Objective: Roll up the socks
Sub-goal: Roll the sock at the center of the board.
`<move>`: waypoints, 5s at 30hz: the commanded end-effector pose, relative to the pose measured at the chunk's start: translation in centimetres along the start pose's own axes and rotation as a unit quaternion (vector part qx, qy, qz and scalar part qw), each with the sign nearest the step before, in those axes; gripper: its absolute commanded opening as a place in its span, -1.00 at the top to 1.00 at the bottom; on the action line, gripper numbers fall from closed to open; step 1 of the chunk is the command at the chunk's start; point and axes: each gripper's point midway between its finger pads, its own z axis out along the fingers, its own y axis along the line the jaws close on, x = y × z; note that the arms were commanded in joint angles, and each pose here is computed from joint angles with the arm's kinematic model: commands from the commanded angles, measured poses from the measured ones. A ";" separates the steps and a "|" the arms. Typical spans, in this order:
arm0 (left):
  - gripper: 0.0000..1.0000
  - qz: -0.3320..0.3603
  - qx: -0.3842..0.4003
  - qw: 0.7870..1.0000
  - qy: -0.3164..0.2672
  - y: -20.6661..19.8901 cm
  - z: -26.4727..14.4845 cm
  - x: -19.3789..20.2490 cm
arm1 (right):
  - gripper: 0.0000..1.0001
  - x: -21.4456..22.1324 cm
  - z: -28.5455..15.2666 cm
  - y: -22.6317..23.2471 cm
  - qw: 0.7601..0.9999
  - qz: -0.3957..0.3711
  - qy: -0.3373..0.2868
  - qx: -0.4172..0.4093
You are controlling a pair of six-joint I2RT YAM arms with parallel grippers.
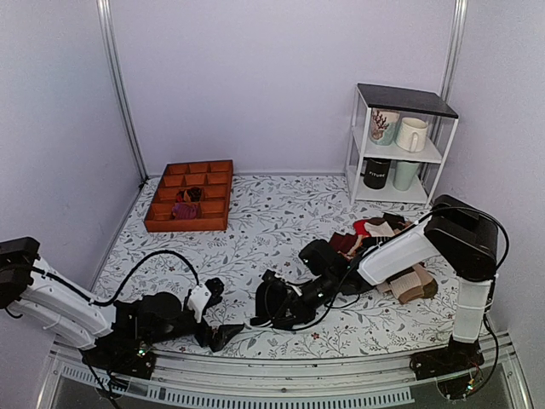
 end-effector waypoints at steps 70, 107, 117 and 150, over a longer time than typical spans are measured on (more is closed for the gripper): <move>1.00 -0.005 0.118 0.978 0.173 -3.7 6.6 7.2 | 0.50 0.9 -2.6 -1.1 0.998 0.061 -0.010 0.018; 1.00 -0.139 0.105 0.912 0.371 -3.2 4.5 16.4 | 0.07 2.7 -3.2 0.6 0.936 -0.295 -0.074 0.179; 1.00 -0.139 0.107 0.913 0.369 -3.2 4.9 16.6 | 0.49 3.4 -2.5 -0.6 0.947 -0.255 -0.050 0.188; 1.00 -0.148 0.113 0.907 0.379 -3.2 4.8 17.3 | 0.15 2.5 -2.8 0.3 0.928 -0.317 -0.066 0.182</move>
